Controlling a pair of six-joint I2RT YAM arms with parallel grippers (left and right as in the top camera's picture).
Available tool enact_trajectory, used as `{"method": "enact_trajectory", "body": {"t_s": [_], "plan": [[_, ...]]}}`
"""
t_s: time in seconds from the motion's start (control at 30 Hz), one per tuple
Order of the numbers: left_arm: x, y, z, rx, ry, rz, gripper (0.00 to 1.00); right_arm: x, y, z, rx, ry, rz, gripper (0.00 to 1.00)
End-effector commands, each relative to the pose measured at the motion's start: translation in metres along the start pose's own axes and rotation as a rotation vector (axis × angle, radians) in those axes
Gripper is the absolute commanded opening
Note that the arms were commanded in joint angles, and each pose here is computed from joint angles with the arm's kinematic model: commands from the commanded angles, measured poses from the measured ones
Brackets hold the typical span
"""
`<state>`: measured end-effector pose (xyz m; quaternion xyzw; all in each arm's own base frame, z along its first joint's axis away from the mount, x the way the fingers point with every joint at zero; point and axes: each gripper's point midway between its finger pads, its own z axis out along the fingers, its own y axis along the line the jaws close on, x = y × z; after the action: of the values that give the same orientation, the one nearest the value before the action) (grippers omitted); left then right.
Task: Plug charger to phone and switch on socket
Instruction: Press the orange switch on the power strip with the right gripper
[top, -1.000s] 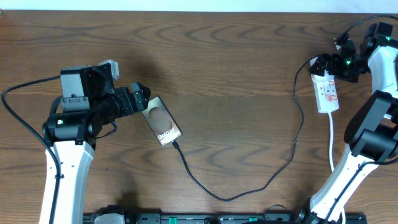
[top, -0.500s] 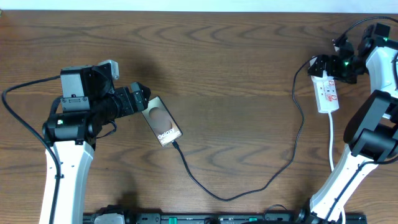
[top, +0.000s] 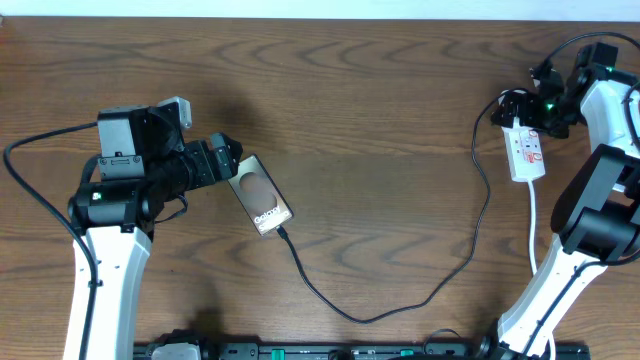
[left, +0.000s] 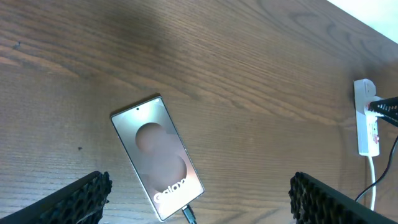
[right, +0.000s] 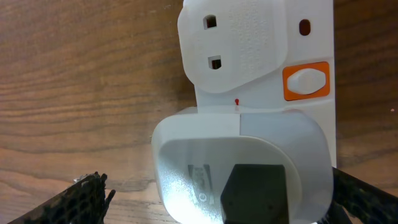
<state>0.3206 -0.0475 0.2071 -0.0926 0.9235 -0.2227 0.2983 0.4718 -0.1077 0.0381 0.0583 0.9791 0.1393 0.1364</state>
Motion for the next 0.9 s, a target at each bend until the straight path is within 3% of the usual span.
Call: {"method": "enact_trajectory", "body": {"t_s": [0.0, 0.47, 0.87], "plan": [[-0.002, -0.001, -0.002, 0.002, -0.006, 0.013, 0.94, 0.023, 0.023, 0.025, -0.078, 0.084, 0.034, 0.99], [-0.002, -0.001, -0.002, 0.002, -0.006, 0.012, 0.94, -0.007, 0.009, -0.018, 0.040, 0.042, 0.028, 0.98], [-0.002, -0.001, -0.002, 0.002, -0.006, 0.012, 0.94, -0.005, 0.009, -0.016, 0.038, 0.048, 0.014, 0.99]]}}
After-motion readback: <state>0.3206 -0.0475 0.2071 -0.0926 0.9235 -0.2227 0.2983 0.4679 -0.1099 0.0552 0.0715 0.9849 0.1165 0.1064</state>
